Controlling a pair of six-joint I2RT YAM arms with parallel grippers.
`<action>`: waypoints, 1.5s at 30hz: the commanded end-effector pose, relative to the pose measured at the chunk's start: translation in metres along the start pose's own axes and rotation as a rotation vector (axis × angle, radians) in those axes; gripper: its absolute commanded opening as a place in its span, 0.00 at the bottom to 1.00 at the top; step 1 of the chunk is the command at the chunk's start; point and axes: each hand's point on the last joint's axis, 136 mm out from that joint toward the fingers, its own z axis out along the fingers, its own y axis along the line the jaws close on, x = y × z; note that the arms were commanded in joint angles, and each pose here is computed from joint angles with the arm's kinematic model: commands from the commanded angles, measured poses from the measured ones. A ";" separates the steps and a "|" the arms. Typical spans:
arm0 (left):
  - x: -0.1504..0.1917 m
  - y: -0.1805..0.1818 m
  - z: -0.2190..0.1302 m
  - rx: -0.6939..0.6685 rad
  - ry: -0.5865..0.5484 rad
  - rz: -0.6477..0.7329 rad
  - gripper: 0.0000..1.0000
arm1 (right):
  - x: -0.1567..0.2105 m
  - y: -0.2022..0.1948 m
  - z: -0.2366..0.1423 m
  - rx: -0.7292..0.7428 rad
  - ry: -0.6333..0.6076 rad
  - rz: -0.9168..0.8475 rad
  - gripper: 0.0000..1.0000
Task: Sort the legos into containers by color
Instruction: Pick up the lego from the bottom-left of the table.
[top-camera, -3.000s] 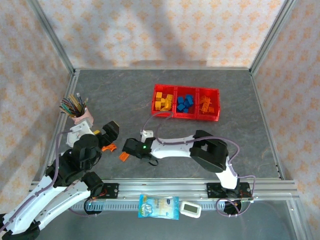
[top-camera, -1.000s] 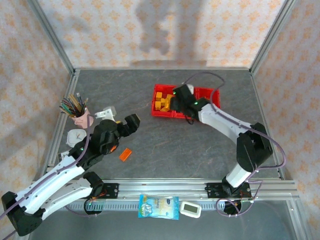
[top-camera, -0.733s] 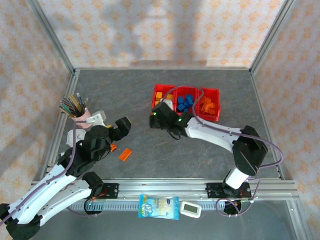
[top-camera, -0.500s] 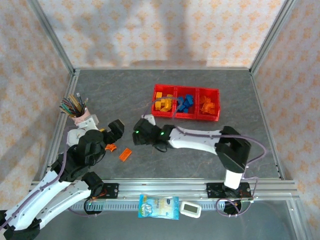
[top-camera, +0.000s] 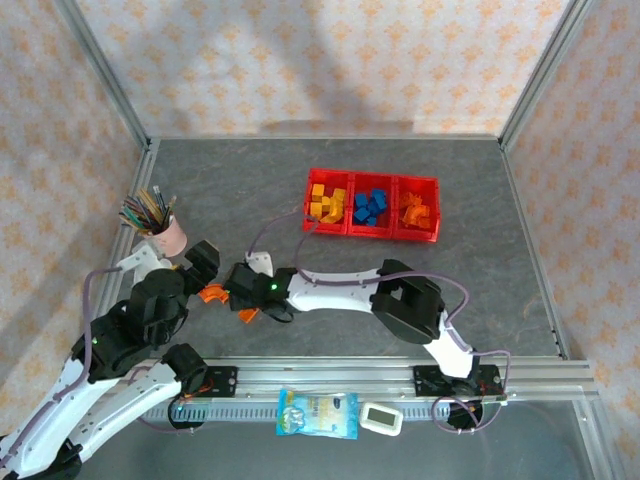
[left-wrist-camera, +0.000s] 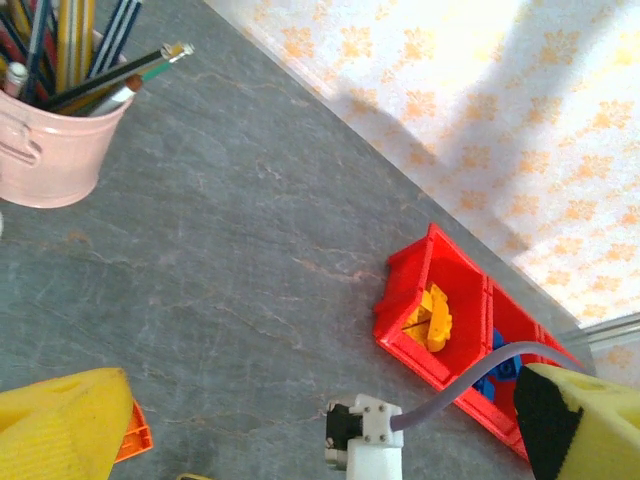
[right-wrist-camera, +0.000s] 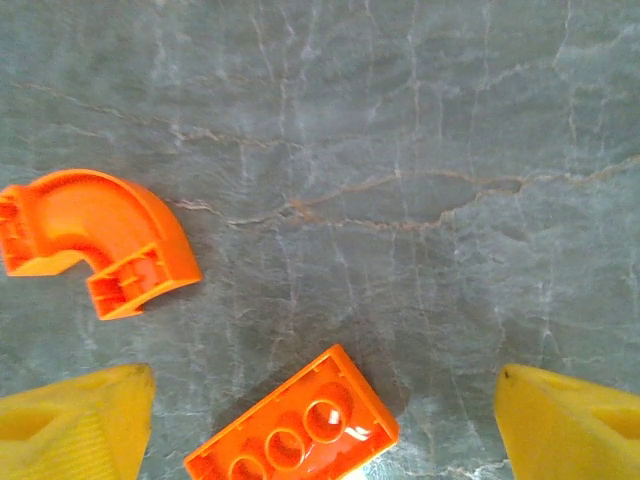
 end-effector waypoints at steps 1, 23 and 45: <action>-0.010 0.018 -0.008 -0.066 -0.041 0.000 0.99 | 0.010 -0.016 0.007 0.118 0.002 0.024 0.86; -0.008 0.023 -0.013 -0.021 -0.049 -0.025 0.99 | 0.065 -0.044 -0.008 0.312 0.075 0.012 0.58; -0.007 0.003 -0.010 0.025 -0.013 -0.012 0.99 | 0.008 -0.057 -0.052 0.268 -0.103 0.111 0.33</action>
